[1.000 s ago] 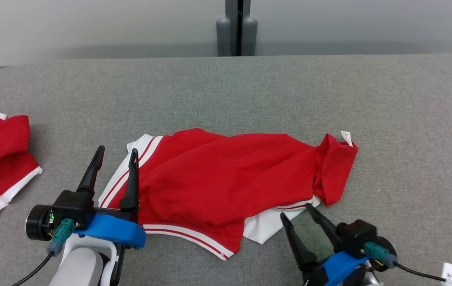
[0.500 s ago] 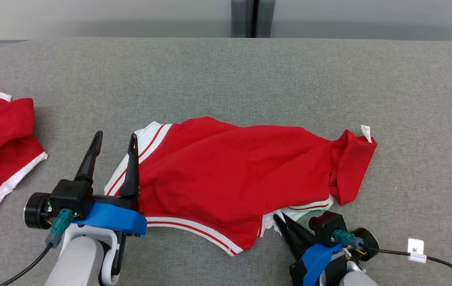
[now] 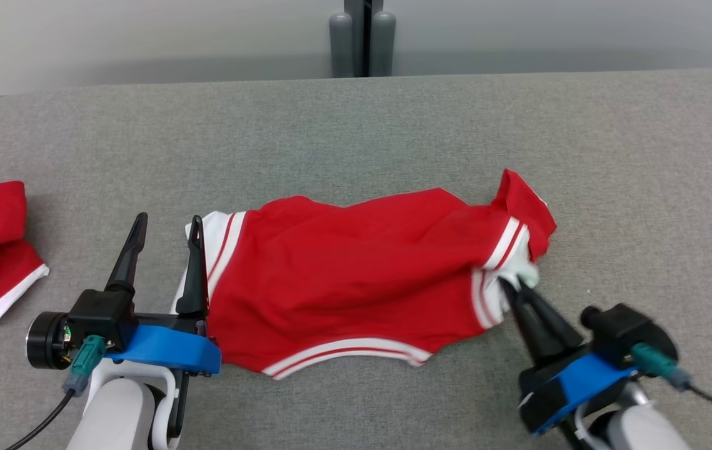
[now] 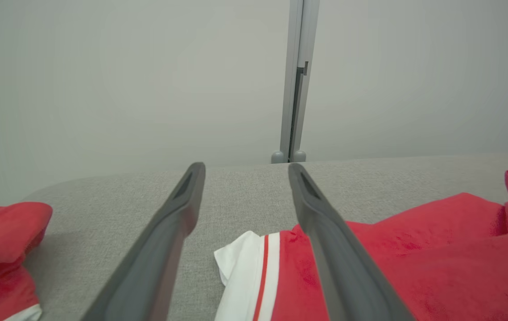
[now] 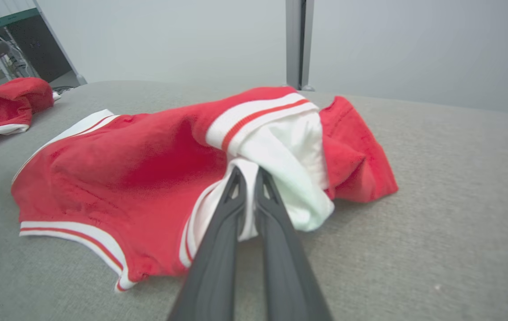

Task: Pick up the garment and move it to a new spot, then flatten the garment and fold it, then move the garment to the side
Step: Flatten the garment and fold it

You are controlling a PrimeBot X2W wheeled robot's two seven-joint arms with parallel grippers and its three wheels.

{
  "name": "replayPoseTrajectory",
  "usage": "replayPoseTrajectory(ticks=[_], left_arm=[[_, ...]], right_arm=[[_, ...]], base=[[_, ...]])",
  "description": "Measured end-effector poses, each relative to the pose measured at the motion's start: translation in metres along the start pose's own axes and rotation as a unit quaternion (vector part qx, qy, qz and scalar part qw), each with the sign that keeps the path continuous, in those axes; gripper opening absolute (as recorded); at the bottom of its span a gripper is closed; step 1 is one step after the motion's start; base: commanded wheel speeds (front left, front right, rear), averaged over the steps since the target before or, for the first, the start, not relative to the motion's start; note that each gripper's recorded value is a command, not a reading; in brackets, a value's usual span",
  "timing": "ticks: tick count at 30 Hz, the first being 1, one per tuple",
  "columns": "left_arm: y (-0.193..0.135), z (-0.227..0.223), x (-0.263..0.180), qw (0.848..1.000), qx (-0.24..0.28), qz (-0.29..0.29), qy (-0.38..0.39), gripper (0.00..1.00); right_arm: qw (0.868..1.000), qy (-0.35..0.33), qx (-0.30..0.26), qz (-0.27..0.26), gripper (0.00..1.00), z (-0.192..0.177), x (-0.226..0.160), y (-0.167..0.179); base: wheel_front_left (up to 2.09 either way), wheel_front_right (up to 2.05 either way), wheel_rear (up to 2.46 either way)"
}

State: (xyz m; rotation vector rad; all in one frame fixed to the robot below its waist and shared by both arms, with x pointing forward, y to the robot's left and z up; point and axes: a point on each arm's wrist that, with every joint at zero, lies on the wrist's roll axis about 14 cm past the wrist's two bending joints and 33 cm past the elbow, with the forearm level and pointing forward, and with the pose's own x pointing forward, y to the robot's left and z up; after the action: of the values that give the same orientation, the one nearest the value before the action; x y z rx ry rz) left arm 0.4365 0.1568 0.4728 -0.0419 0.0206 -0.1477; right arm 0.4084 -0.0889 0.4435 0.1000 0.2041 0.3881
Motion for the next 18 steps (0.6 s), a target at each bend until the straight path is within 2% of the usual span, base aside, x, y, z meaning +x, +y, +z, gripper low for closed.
replayPoseTrajectory(ticks=[1, 3, 9, 13, 18], left_arm=[[-0.003, 0.000, 0.002, 1.000, -0.001, -0.004, -0.001, 1.00], [-0.003, 0.000, 0.003, 1.000, -0.001, -0.005, -0.001, 1.00], [-0.009, -0.003, 0.007, 1.000, -0.002, -0.012, 0.001, 1.00], [-0.012, -0.008, 0.010, 1.000, -0.001, -0.018, 0.006, 1.00], [-0.013, -0.011, 0.013, 1.000, -0.002, -0.020, 0.008, 1.00]], right_arm=[[0.999, -0.024, -0.008, -0.023, 0.00, 0.017, -0.004, -0.016], [0.999, -0.036, -0.010, -0.038, 0.00, 0.026, -0.007, -0.027], [0.986, -0.067, -0.027, -0.152, 0.00, 0.054, -0.033, -0.104], [0.976, -0.051, -0.027, -0.212, 0.00, 0.050, -0.047, -0.147], [0.969, -0.013, -0.004, -0.248, 0.00, 0.023, -0.050, -0.175]], base=[[0.00, 0.00, 0.00], [0.00, 0.00, 0.00], [0.00, 0.00, 0.00], [0.00, 0.00, 0.00], [0.00, 0.00, 0.00]])
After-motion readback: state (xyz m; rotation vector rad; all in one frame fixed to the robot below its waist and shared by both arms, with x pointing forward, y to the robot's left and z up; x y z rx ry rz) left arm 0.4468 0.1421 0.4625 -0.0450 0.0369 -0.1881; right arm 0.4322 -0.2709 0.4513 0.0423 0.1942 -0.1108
